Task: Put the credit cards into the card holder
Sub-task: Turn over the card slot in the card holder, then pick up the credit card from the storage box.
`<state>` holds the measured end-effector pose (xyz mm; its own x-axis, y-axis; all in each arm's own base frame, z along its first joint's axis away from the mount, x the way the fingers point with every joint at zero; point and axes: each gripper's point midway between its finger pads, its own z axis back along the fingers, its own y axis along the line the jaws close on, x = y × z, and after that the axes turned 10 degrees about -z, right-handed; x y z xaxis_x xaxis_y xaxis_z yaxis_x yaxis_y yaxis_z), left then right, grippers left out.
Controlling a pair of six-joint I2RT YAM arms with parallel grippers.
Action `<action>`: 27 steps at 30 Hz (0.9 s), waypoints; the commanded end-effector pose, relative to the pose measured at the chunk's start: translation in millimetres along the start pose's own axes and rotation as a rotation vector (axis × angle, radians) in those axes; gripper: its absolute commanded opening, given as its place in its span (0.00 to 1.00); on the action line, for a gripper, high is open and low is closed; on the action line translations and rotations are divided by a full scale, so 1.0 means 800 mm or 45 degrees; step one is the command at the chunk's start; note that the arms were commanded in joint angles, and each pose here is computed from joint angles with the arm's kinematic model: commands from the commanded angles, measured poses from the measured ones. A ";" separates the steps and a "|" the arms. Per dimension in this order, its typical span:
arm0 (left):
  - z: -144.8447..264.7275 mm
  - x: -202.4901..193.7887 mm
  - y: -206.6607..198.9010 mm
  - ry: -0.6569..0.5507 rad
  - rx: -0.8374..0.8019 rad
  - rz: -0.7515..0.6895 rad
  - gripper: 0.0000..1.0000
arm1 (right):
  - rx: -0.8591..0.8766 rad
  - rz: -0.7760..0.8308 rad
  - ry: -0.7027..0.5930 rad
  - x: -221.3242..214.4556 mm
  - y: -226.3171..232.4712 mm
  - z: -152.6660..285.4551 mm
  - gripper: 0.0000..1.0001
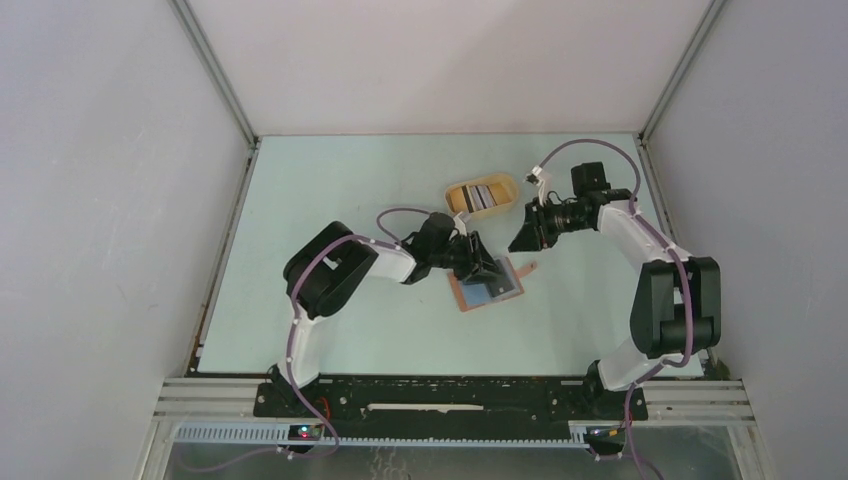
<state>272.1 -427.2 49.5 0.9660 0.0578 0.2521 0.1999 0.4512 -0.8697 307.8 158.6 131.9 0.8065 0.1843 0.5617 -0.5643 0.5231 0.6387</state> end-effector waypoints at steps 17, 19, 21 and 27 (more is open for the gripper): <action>0.152 0.108 -0.051 -0.388 0.285 -0.677 0.52 | 0.081 -0.159 -0.061 0.170 -0.001 0.000 0.70; 0.176 0.118 -0.044 -0.441 0.386 -0.731 0.52 | 0.004 -0.148 -0.104 0.185 -0.019 -0.007 0.71; 0.199 0.129 -0.041 -0.501 0.462 -0.763 0.53 | -0.060 -0.133 -0.121 0.197 -0.032 -0.014 0.73; 0.267 0.170 -0.043 -0.744 0.635 -0.773 0.57 | -0.134 -0.172 -0.092 0.212 -0.070 -0.046 0.76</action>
<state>346.4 -290.4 200.5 0.5365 0.0769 0.8404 0.5171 0.7570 -0.3994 460.1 182.3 162.9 0.8679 0.0716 0.4916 -0.4338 0.5914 0.6797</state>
